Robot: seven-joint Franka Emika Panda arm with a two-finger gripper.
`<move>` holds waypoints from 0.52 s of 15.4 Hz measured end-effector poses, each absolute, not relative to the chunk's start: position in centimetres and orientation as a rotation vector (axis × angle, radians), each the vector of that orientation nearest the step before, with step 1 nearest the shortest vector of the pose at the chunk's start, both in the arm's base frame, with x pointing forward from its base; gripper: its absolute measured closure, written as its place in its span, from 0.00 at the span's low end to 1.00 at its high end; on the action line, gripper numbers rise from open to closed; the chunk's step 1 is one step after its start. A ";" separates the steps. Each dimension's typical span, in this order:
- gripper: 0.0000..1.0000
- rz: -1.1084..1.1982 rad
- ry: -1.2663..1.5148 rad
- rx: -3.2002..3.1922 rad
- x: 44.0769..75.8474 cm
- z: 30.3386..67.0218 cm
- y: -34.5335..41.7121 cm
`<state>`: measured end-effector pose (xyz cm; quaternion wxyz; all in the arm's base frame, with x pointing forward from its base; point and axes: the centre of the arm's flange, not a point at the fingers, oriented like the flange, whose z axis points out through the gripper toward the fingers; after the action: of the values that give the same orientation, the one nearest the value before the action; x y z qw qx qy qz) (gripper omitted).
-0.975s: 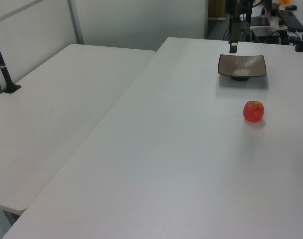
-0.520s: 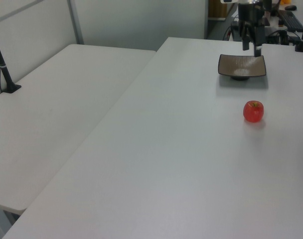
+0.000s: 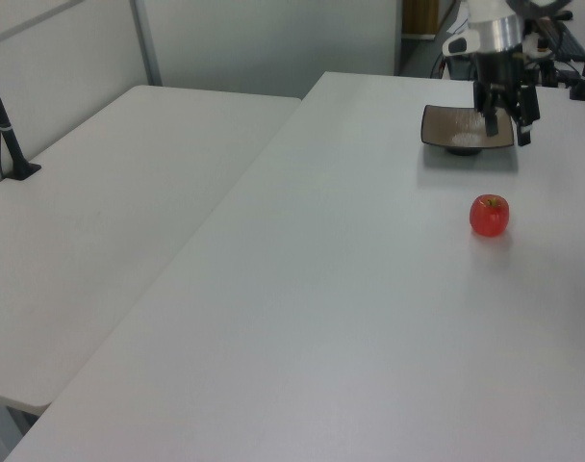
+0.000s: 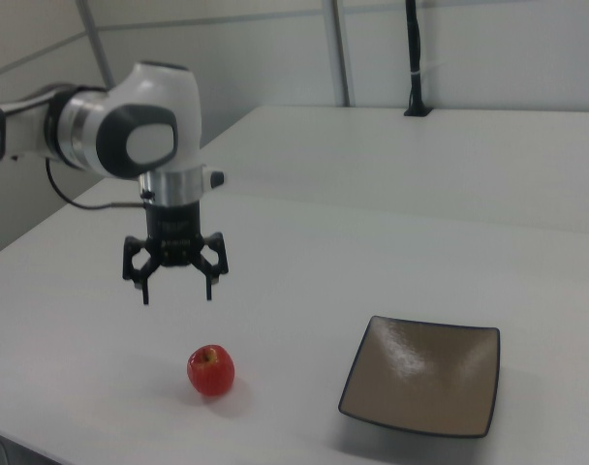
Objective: Apples placed on a ceramic plate
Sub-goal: 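Move the open gripper down over the red apple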
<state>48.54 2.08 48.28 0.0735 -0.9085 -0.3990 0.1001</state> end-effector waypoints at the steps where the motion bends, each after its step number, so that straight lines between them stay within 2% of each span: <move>1: 0.00 0.300 -1.210 -2.737 48.4 47.1 2.1; 8: 0.00 0.253 -1.347 -2.823 47.3 39.3 1.8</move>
<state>47.29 1.80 39.28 0.0018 -0.8996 -0.4291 0.0805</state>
